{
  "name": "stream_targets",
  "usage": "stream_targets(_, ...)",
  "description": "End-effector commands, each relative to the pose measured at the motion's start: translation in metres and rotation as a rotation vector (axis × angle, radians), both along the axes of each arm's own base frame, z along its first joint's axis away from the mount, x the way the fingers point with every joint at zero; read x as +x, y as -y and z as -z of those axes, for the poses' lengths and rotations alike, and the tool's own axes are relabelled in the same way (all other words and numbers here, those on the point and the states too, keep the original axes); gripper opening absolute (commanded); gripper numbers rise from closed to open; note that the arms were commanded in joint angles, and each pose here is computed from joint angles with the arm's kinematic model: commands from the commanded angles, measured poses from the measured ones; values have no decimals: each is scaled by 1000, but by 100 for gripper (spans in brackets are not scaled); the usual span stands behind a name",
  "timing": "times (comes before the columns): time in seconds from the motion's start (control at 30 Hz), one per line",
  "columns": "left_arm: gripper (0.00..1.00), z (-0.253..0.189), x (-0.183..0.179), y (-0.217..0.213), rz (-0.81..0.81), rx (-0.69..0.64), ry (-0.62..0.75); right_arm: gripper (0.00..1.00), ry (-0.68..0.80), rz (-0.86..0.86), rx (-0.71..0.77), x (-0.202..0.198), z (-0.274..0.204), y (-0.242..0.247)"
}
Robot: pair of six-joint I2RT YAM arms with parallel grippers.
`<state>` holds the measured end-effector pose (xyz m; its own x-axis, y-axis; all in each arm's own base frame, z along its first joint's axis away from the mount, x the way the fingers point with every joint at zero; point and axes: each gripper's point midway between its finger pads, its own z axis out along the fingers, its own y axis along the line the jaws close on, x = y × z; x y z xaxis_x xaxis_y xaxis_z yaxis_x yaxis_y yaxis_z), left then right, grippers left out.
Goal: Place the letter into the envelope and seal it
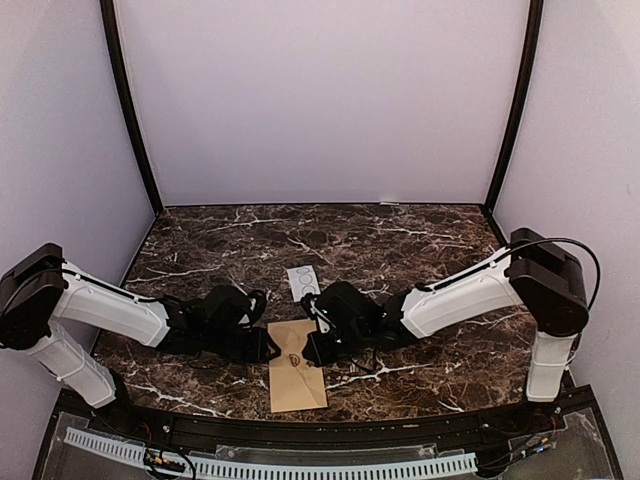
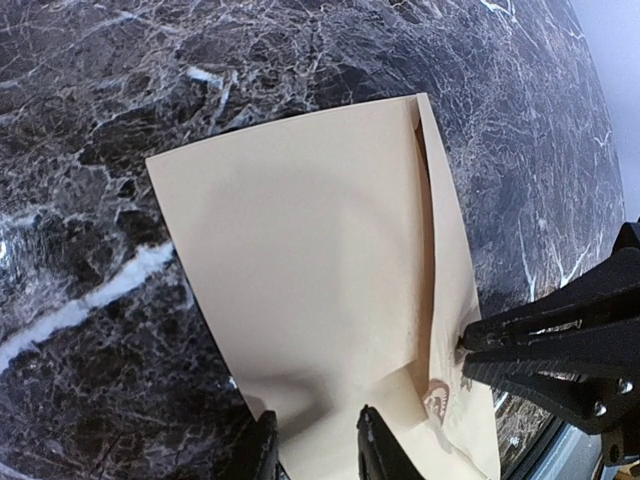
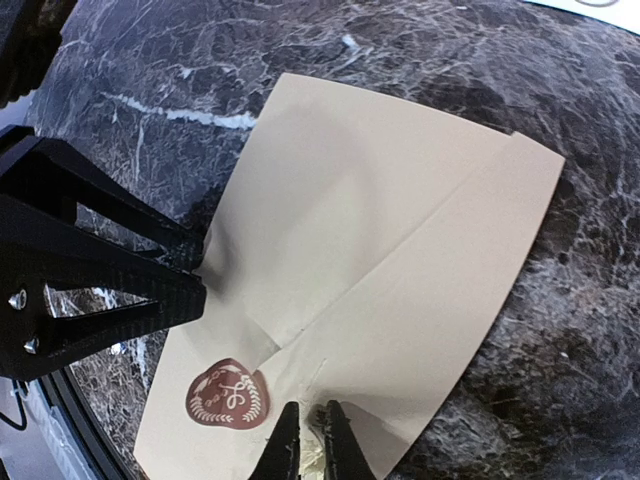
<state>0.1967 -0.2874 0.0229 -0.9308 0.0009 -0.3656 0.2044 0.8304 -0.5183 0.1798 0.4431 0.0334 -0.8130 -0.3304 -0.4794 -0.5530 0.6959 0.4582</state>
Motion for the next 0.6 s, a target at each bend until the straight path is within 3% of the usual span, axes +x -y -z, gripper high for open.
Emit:
stream_targets(0.0,26,27,-17,-20,10,95,-80,4,64,-4,32,2,-31,-1)
stream_targets(0.03,26,27,-17,-20,9,95,-80,0,65,-21,54,-1,-38,-4)
stream_targets(0.2,26,28,-17,-18,12,93,-82,0,59,-91,168,-15,-64,-17)
stream_targets(0.57,26,29,-18,-18,16,93,-89,0,23,-64,126,-13,-44,-17)
